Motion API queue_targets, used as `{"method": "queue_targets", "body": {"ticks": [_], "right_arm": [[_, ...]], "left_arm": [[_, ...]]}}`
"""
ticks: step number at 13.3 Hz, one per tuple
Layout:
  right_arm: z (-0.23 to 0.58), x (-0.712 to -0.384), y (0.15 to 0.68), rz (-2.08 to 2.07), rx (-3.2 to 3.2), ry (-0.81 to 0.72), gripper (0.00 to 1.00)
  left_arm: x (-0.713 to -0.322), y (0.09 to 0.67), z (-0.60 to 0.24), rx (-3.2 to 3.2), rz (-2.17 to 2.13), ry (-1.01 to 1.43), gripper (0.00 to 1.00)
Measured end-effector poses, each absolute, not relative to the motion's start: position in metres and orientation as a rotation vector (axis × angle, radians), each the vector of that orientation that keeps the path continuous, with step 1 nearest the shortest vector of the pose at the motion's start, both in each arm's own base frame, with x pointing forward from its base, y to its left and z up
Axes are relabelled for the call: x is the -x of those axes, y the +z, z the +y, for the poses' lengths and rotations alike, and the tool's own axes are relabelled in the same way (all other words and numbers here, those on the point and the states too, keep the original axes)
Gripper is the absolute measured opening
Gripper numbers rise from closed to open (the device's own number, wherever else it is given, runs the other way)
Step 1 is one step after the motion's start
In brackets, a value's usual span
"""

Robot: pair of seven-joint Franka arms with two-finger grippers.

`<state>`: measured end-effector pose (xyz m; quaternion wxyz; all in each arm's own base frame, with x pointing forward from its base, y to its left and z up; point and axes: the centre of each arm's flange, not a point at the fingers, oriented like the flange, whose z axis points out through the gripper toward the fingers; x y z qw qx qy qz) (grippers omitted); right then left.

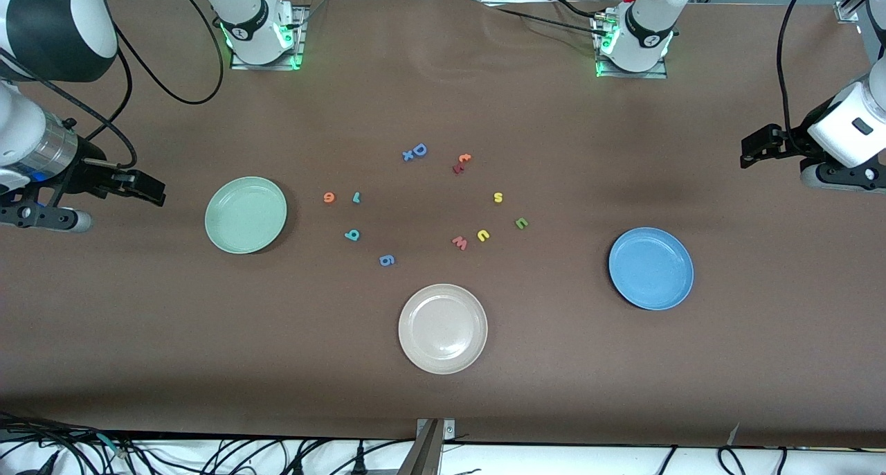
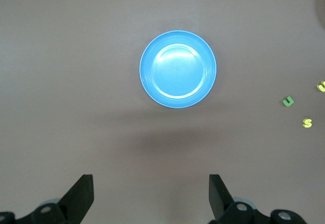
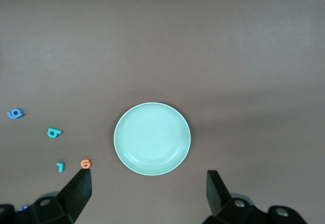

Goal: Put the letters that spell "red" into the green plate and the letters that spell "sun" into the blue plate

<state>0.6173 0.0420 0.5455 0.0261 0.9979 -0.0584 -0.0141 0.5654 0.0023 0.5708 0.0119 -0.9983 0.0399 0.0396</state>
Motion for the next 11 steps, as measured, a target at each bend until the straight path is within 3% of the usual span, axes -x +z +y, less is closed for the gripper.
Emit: {"method": "queue_targets", "body": {"ticks": [11], "right_arm": [[0.0426, -0.6139, 0.5441, -0.181, -3.079, -0.090, 1.00]], "left_arm": [[-0.5694, 0.5664, -0.0025, 3.110, 0.119, 0.133, 1.00]]}}
